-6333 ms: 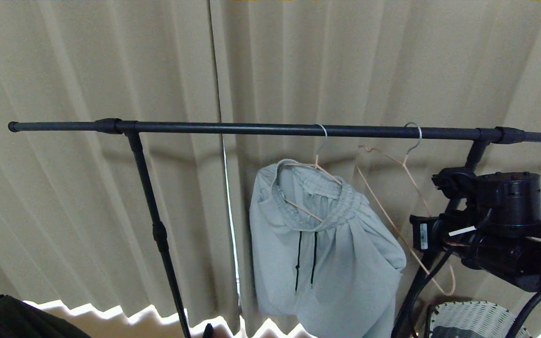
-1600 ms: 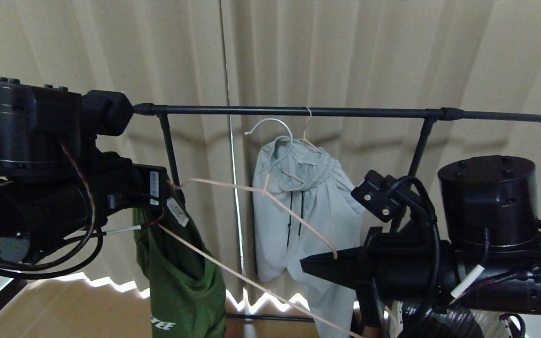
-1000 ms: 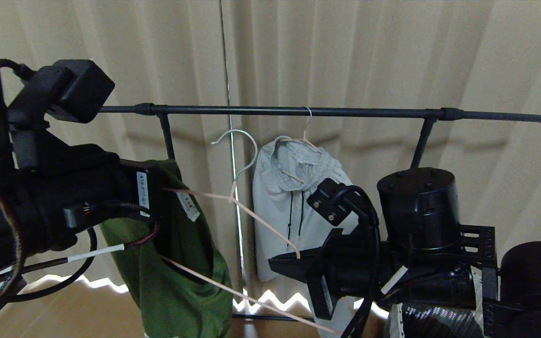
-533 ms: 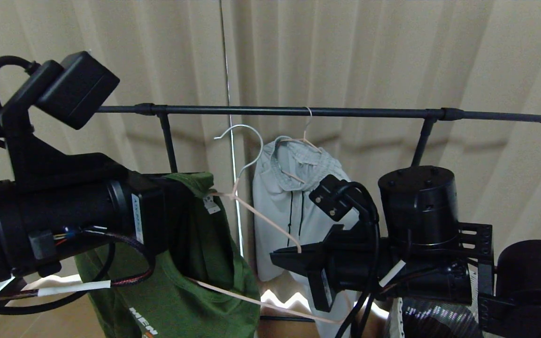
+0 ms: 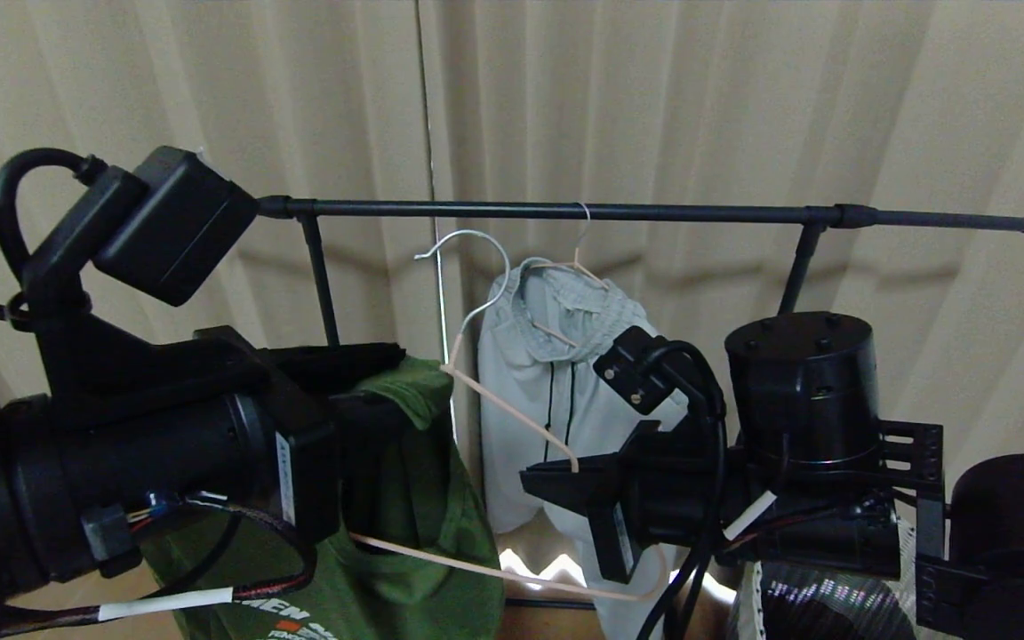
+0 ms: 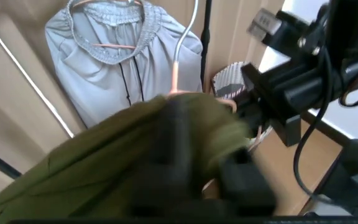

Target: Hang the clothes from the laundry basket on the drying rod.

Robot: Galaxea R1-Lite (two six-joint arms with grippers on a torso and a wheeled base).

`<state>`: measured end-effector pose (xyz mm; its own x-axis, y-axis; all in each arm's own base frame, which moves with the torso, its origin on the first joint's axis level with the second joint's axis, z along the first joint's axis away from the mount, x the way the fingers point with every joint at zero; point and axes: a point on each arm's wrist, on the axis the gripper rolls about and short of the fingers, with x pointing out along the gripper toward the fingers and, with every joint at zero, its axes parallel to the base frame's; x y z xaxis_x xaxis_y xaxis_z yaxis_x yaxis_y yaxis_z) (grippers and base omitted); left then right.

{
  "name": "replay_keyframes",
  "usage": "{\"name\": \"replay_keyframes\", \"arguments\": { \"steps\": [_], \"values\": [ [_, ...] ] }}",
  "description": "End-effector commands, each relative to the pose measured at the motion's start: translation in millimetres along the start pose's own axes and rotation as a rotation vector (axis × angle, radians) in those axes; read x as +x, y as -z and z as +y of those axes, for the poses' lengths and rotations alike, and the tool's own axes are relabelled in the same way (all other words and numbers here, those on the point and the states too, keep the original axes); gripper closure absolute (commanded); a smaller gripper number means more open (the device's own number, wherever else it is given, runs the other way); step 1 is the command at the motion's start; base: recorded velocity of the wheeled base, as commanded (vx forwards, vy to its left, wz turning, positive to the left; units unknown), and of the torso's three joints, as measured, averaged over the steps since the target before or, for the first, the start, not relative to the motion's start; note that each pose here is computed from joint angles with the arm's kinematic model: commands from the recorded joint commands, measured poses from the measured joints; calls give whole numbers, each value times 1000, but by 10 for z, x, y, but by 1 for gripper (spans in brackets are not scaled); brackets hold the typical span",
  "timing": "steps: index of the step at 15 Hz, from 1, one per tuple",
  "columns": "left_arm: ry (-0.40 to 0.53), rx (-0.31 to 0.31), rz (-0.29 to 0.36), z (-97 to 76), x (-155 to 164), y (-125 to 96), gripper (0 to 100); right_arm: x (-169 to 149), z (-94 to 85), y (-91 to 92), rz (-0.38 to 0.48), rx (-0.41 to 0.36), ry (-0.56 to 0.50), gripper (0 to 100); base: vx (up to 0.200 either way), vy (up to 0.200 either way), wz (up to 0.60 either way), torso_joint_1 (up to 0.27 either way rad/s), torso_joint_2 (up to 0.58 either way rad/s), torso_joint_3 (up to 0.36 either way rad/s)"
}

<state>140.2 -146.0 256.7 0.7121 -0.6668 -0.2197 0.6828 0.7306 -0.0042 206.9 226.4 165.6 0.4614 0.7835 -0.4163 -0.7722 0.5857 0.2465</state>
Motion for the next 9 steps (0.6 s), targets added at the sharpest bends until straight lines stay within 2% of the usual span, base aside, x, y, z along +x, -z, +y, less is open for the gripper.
{"name": "replay_keyframes", "arguments": {
  "steps": [1, 3, 6, 9],
  "values": [
    [-7, 14, -4, 14, -7, -6, 0, -37, -9, -11, -8, 2, 7, 100, 0, 0, 0, 0, 0, 0],
    [-32, 65, -11, 71, -48, -6, 0, -90, -27, -6, -12, 5, 15, 100, 0, 0, 0, 0, 0, 0],
    [-59, 86, -29, 122, -111, -30, 0, -156, -31, 20, -8, 3, 19, 100, 0, 0, 0, 0, 0, 0],
    [-80, 179, 17, 171, -154, 130, 0, -232, -56, -4, -24, 4, 31, 100, 0, 0, 0, 0, 0, 0]
  ]
}}
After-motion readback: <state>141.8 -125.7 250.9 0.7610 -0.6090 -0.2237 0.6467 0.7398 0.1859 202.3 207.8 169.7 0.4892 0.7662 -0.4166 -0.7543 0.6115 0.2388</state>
